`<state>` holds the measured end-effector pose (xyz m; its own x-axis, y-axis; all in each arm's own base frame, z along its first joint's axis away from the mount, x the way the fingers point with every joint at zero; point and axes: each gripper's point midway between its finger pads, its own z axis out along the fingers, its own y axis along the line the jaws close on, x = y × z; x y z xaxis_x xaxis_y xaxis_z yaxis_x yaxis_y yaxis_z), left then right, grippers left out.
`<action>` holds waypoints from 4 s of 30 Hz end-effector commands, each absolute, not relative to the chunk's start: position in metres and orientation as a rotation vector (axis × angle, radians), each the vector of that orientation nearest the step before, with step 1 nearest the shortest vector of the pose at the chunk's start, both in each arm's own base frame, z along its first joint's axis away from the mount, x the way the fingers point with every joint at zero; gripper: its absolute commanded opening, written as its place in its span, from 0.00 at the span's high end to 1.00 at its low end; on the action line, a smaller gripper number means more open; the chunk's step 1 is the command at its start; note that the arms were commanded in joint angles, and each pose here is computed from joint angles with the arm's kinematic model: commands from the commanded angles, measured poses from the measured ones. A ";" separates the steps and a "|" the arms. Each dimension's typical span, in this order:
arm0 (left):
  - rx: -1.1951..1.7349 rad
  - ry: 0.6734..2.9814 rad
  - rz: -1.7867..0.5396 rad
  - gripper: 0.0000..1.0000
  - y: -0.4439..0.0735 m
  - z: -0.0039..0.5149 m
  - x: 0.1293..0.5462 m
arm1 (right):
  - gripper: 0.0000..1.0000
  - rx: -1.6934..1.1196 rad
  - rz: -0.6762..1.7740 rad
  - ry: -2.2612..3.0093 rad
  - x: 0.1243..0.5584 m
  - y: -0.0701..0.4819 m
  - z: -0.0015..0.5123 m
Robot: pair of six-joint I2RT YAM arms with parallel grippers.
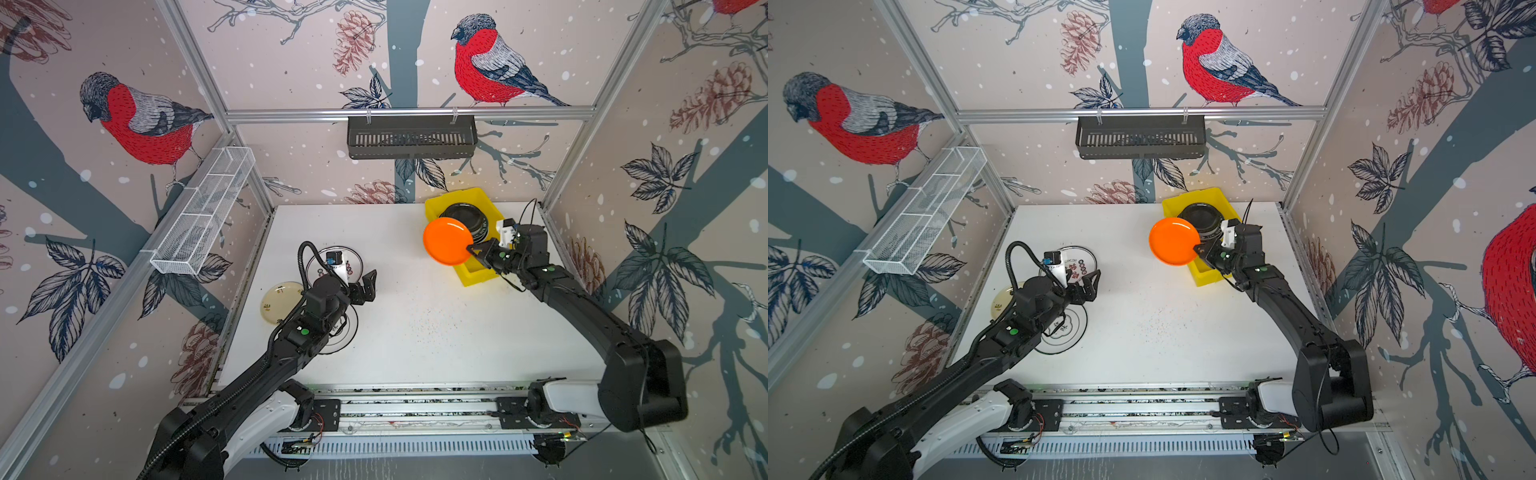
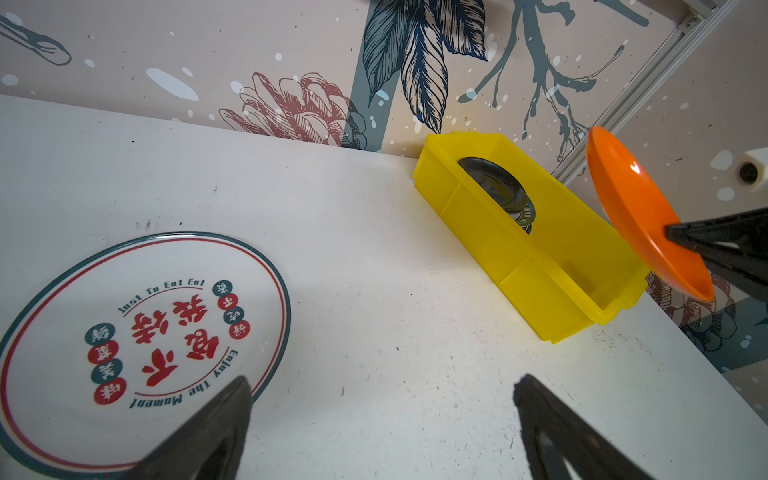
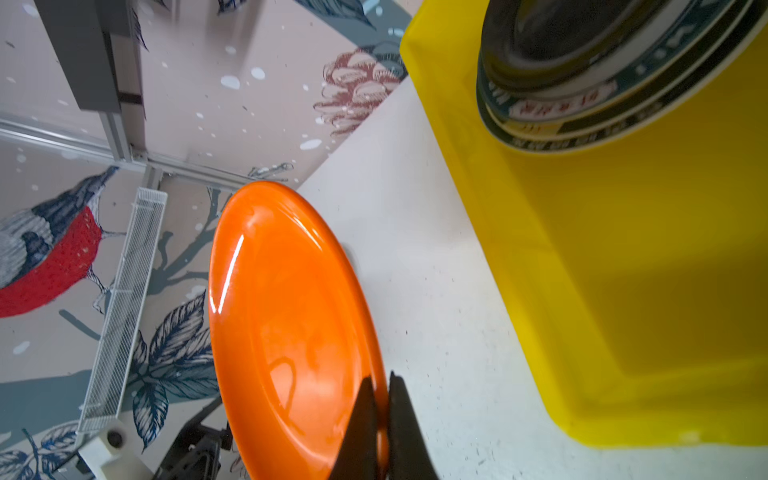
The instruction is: Place the plates into the plastic bin on the countertop
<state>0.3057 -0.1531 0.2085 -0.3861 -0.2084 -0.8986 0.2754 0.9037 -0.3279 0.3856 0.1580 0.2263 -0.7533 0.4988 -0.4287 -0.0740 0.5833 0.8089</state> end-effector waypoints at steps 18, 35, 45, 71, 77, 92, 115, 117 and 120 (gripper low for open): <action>0.048 1.873 -0.498 0.02 -0.152 0.214 0.308 | 1.00 0.572 0.746 2.098 0.589 0.080 0.178; 0.033 1.884 -0.436 0.02 -0.145 0.213 0.313 | 1.00 0.674 0.388 2.272 0.610 0.053 0.098; -0.048 1.923 -0.353 0.02 -0.124 0.208 0.306 | 0.10 0.448 0.294 2.245 0.585 0.085 0.137; -0.243 1.925 -0.361 0.03 -0.086 0.222 0.269 | 0.08 -0.559 1.401 2.303 0.302 0.365 0.122; -0.238 1.910 -0.369 0.03 -0.087 0.230 0.270 | 0.15 -0.698 1.548 2.300 0.265 0.417 0.103; -0.235 1.907 -0.403 0.03 -0.091 0.229 0.269 | 0.29 -0.667 1.599 2.388 0.252 0.472 0.058; -0.221 1.902 -0.415 0.03 -0.088 0.227 0.260 | 0.50 -0.517 1.558 2.463 0.242 0.502 0.035; -0.221 1.897 -0.421 0.03 -0.088 0.228 0.258 | 0.52 -0.523 1.556 2.481 0.238 0.503 0.031; -0.214 1.888 -0.432 0.03 -0.088 0.231 0.257 | 0.57 -0.503 1.556 2.509 0.234 0.501 0.024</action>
